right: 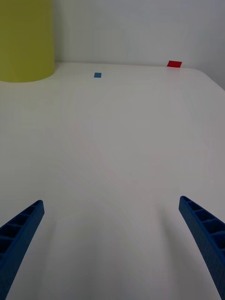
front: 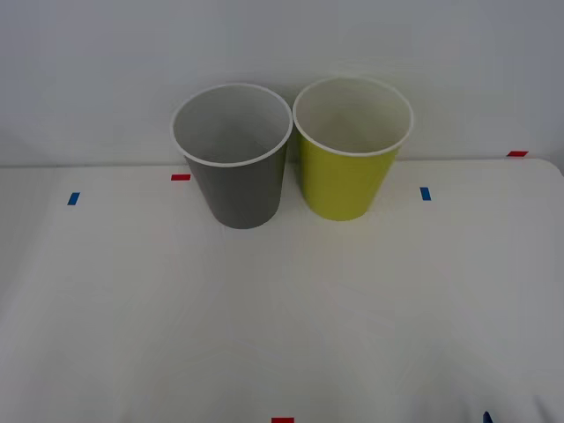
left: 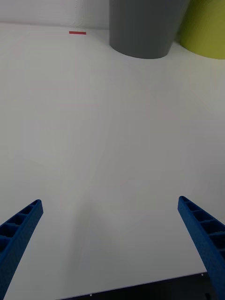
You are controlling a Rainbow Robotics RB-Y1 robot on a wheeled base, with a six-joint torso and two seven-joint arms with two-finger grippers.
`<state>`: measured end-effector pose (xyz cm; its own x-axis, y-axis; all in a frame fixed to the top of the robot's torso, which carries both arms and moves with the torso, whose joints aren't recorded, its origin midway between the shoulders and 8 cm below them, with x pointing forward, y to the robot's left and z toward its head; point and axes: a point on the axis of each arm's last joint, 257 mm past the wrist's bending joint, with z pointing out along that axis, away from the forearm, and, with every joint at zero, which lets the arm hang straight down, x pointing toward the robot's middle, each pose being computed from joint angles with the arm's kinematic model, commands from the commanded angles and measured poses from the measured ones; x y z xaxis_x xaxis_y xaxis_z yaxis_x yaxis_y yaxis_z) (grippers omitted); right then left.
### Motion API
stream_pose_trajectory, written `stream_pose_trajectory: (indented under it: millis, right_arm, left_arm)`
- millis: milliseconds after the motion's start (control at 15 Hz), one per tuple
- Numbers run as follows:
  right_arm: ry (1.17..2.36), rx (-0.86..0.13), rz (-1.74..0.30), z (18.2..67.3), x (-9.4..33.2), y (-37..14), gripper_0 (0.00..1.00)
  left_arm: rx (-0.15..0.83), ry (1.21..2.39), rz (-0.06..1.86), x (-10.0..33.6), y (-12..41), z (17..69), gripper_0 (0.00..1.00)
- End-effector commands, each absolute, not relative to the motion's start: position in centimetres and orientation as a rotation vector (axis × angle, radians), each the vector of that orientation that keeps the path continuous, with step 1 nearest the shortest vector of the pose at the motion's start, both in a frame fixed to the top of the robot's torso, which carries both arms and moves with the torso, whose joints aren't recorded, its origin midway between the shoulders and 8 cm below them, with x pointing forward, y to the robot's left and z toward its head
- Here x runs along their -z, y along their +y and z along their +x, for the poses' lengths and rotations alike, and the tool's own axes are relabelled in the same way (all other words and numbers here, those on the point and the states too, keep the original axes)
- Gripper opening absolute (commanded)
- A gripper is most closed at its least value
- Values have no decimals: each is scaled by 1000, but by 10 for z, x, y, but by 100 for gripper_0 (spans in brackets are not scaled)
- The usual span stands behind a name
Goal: Put cans in the gray bin and PET bottles in the light green bin.
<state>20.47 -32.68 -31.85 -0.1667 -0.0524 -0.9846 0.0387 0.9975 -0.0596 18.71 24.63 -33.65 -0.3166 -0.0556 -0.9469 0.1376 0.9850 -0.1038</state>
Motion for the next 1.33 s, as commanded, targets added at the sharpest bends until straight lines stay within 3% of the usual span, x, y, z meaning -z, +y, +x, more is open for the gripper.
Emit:
stream_pose_trajectory:
  millis: [67,1333]
  right_arm:
    - [1736,80,-10,205,318,-327,100]
    - [1736,80,-10,205,318,-327,100]
  left_arm:
    - [193,1883,59,336,246,187,100]
    - [193,1883,59,336,246,187,100]
